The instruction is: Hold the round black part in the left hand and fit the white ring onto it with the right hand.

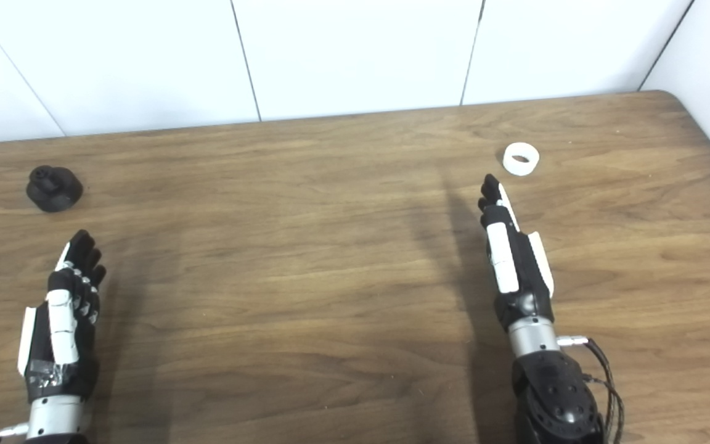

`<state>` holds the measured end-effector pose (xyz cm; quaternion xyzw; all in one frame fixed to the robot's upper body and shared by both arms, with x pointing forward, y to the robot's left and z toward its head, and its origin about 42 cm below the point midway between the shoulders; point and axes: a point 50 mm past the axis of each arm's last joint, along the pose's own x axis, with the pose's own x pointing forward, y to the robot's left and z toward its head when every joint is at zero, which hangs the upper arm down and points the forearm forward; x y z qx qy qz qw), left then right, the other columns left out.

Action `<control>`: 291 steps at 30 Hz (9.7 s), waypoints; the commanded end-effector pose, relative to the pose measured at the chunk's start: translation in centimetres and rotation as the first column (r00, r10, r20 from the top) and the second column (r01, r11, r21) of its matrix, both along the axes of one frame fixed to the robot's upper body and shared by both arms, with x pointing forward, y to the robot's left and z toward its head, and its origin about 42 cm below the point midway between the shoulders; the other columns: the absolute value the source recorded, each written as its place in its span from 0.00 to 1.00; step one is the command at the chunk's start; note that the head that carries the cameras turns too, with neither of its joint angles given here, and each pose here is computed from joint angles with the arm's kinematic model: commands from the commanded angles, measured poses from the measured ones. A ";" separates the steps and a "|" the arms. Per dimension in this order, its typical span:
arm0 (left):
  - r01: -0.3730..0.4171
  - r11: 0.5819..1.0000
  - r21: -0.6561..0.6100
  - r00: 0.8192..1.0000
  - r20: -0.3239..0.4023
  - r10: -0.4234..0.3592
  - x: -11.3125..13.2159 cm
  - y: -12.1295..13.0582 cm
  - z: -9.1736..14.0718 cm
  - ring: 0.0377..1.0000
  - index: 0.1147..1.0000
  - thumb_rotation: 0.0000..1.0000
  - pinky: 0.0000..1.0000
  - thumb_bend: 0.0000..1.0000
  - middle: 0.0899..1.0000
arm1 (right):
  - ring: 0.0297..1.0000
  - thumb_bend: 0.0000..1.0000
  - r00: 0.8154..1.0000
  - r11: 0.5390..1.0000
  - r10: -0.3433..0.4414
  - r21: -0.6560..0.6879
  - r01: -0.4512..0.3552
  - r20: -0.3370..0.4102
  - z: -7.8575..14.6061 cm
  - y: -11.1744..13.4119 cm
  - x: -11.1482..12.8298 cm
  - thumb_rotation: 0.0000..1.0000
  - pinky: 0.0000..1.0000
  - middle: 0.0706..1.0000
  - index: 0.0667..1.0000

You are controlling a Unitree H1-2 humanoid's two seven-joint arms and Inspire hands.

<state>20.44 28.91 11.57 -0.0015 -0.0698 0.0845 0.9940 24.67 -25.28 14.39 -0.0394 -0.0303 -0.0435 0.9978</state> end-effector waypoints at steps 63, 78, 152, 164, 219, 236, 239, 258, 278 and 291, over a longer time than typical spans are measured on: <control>0.012 0.999 0.053 1.000 0.027 -0.014 -0.3 -6.5 -3.6 0.99 0.94 0.89 1.00 0.54 0.96 | 0.98 0.58 0.998 0.999 0.047 0.008 -0.048 0.046 -2.2 -3.9 -0.2 1.00 1.00 0.96 0.97; -0.026 0.992 0.127 1.000 0.004 0.025 -0.2 -6.5 -2.8 0.98 0.94 0.66 0.99 0.56 0.95 | 0.94 0.67 0.997 0.999 0.042 0.002 -0.042 0.058 -2.6 -3.7 0.0 1.00 1.00 0.91 0.93; -0.020 0.557 0.830 0.863 -0.267 0.429 22.8 13.2 8.3 1.00 0.85 0.49 1.00 1.00 1.00 | 0.99 0.49 0.997 0.998 0.069 -0.016 -0.069 0.023 -1.6 -1.4 -0.8 1.00 1.00 0.96 1.00; -0.034 0.550 0.834 0.855 -0.261 0.449 23.0 12.7 7.6 1.00 0.82 0.47 1.00 1.00 0.99 | 0.99 0.43 0.997 0.997 0.075 -0.008 -0.074 0.036 -1.3 -1.3 -0.9 1.00 1.00 0.97 1.00; -0.077 0.563 0.823 0.854 -0.237 0.463 24.4 12.1 7.7 1.00 0.77 0.38 1.00 0.96 0.93 | 1.00 0.30 0.995 0.996 0.093 -0.019 -0.092 0.027 -1.4 -1.2 -1.2 1.00 1.00 0.99 1.00; -0.102 0.543 0.834 0.840 -0.221 0.496 24.1 13.0 7.6 0.99 0.76 0.37 1.00 0.97 0.91 | 1.00 0.30 0.995 0.995 0.099 -0.023 -0.098 0.022 -1.5 -1.3 -1.3 1.00 1.00 0.99 1.00; -0.102 0.540 0.835 0.839 -0.219 0.498 24.1 13.0 7.5 0.98 0.75 0.36 1.00 0.97 0.90 | 1.00 0.30 0.995 0.995 0.097 -0.021 -0.097 0.020 -1.5 -1.3 -1.3 1.00 1.00 0.99 1.00; -0.135 0.571 0.810 0.855 -0.195 0.480 24.1 12.7 7.2 0.94 0.59 0.26 1.00 0.89 0.84 | 1.00 0.31 0.995 0.995 0.099 -0.027 -0.099 0.019 -1.5 -1.4 -1.3 1.00 1.00 0.99 1.00; -0.180 0.544 0.820 0.859 -0.138 0.492 23.5 12.7 7.0 0.86 0.42 0.05 1.00 0.52 0.72 | 1.00 0.34 0.995 0.994 0.101 -0.035 -0.101 0.012 -1.4 -1.9 -1.4 1.00 1.00 0.98 1.00; -0.172 0.517 0.839 0.897 -0.084 0.434 21.6 10.6 7.6 0.87 0.42 0.05 1.00 0.52 0.73 | 1.00 0.33 0.994 0.994 0.110 -0.024 -0.110 0.015 -1.5 -1.4 -1.1 1.00 1.00 0.99 1.00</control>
